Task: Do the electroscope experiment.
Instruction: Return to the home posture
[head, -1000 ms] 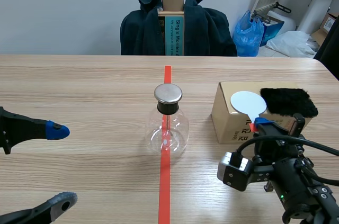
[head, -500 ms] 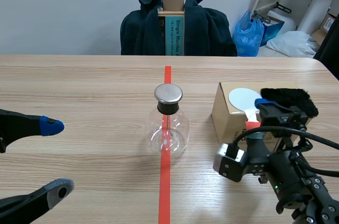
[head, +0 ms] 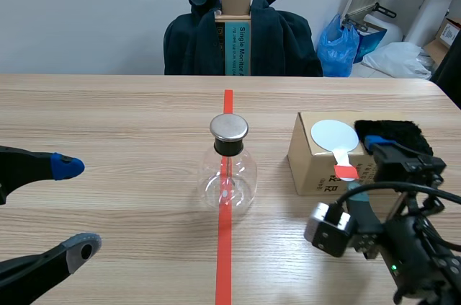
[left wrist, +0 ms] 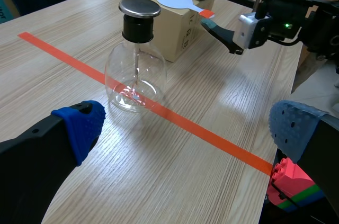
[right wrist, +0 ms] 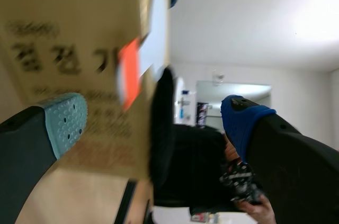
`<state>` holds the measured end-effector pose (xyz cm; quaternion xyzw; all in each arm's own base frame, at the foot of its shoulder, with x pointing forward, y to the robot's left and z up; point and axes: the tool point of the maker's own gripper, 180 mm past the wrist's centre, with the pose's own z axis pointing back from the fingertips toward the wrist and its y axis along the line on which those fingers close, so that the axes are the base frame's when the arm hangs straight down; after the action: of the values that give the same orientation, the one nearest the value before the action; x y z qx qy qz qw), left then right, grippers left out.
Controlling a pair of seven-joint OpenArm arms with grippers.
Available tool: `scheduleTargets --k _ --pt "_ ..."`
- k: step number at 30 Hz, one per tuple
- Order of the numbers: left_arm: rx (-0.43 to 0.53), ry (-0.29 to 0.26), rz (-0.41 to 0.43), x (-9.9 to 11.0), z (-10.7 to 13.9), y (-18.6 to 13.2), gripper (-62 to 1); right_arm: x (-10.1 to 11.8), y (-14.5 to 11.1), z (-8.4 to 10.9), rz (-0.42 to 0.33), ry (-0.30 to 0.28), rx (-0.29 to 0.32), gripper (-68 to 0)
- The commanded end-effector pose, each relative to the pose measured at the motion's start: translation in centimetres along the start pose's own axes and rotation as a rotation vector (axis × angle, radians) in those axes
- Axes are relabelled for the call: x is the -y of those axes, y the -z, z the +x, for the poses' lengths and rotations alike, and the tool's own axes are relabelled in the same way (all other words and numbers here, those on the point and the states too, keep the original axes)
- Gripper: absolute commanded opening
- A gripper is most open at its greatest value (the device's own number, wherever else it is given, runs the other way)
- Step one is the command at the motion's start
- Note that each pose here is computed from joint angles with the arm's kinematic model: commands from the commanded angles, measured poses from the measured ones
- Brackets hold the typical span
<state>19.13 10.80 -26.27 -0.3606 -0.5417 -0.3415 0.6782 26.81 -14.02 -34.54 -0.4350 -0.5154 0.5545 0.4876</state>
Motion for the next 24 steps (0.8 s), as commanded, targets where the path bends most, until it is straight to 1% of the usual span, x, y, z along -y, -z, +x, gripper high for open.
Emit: scheduleTargets --k 1,4,7,9,12,15,19,22,24 --pt "0.035 -0.006 0.001 0.0 0.7 0.2 1.4 -0.2 -1.0 -0.6 0.015 0.0 0.014 -15.9" --pt "0.036 -0.007 0.001 0.0 0.7 0.2 1.4 -1.5 -2.7 -1.3 0.074 0.054 0.013 -15.9" --pt "0.043 -0.01 0.007 0.0 0.7 0.3 1.4 -1.9 -3.7 -2.4 0.105 0.158 0.016 -15.9" --pt "0.042 -0.011 0.007 0.0 0.7 0.4 1.4 -1.1 -3.9 -2.8 0.097 0.235 0.037 -15.9" --pt "0.042 -0.008 0.01 0.0 0.7 0.4 1.4 1.7 -3.3 -3.3 0.054 0.357 0.075 -15.9" --pt "0.042 0.004 0.026 -0.3 0.7 0.4 1.4 4.9 -2.2 -3.7 0.023 0.486 0.091 -15.9" --pt "0.044 0.024 0.047 -0.7 0.7 0.4 1.4 10.3 -0.5 -4.2 -0.033 0.631 0.119 -15.9" --pt "0.044 0.024 0.047 -0.7 0.7 0.4 1.4 14.4 0.6 -4.7 -0.083 0.725 0.135 -15.9" --pt "0.043 0.024 0.046 -0.7 0.7 0.4 1.4 16.7 1.3 -5.2 -0.111 0.8 0.139 -15.9"
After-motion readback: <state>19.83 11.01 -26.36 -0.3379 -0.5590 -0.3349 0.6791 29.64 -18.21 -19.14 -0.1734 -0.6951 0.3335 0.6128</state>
